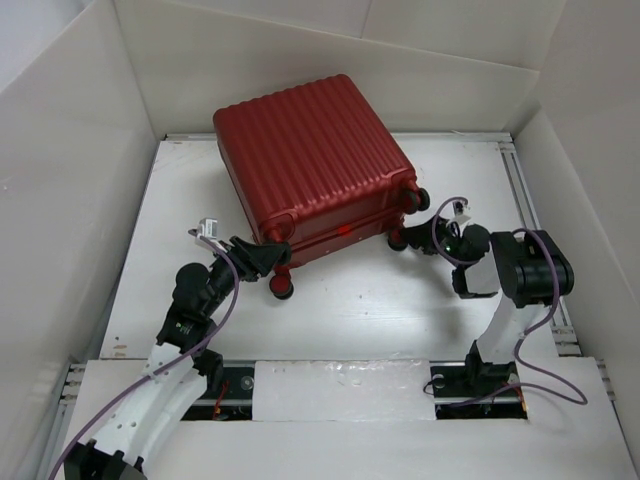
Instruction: Pack the luggage
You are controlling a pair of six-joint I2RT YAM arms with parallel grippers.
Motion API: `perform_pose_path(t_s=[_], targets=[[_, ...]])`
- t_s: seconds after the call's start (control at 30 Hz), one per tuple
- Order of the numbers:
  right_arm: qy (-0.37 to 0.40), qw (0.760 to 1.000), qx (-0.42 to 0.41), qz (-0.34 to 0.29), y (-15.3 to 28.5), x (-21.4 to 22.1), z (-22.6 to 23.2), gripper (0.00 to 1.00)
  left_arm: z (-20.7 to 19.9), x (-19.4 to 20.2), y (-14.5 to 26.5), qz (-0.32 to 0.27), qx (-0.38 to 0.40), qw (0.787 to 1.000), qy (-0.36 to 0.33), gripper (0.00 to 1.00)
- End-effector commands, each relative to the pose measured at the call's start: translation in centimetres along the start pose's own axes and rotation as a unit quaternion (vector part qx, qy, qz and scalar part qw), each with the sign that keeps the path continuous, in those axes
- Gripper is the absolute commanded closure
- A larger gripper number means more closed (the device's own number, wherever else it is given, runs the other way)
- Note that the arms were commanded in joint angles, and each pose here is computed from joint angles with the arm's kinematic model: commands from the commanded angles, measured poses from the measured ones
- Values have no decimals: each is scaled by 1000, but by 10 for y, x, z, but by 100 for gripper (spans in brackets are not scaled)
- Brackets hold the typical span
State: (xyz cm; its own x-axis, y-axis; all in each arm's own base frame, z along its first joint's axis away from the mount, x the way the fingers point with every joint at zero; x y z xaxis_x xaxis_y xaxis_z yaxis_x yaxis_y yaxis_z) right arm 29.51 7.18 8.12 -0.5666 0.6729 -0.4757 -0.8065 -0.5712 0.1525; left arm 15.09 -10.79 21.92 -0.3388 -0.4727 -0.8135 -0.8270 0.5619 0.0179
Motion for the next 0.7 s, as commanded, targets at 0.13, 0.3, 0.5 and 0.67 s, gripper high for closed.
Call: perform_pose_path(t_s=[0.13, 0.3, 0.5, 0.67], targets=[[193, 944, -227, -140, 4, -61, 74, 43, -34, -28, 6, -24, 100, 994, -24, 100], [198, 941, -235, -141, -2, -74, 74, 43, -34, -30, 5, -23, 100, 994, -24, 100], [225, 927, -269, -131, -8, -94, 87, 43, -32, -27, 3, -16, 94, 995, -26, 100], [219, 928, -286, -90, -18, -98, 82, 43, -33, -30, 3, -20, 90, 995, -26, 100]])
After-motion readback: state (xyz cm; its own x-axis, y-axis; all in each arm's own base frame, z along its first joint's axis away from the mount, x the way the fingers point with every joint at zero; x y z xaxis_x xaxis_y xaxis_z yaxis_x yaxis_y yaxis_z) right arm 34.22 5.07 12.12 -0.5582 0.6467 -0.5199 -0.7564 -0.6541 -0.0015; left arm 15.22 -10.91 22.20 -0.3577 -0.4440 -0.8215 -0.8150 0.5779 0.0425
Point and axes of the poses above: each gripper's point midway between its finger pads, its own y axis back along the fingers, its own z axis along the line the jaws close on, x = y × z, the point moved 10 cm from there along y, back along the fingers, and after that the axes turned 15 degrees about -y, right-handed, at the moved point
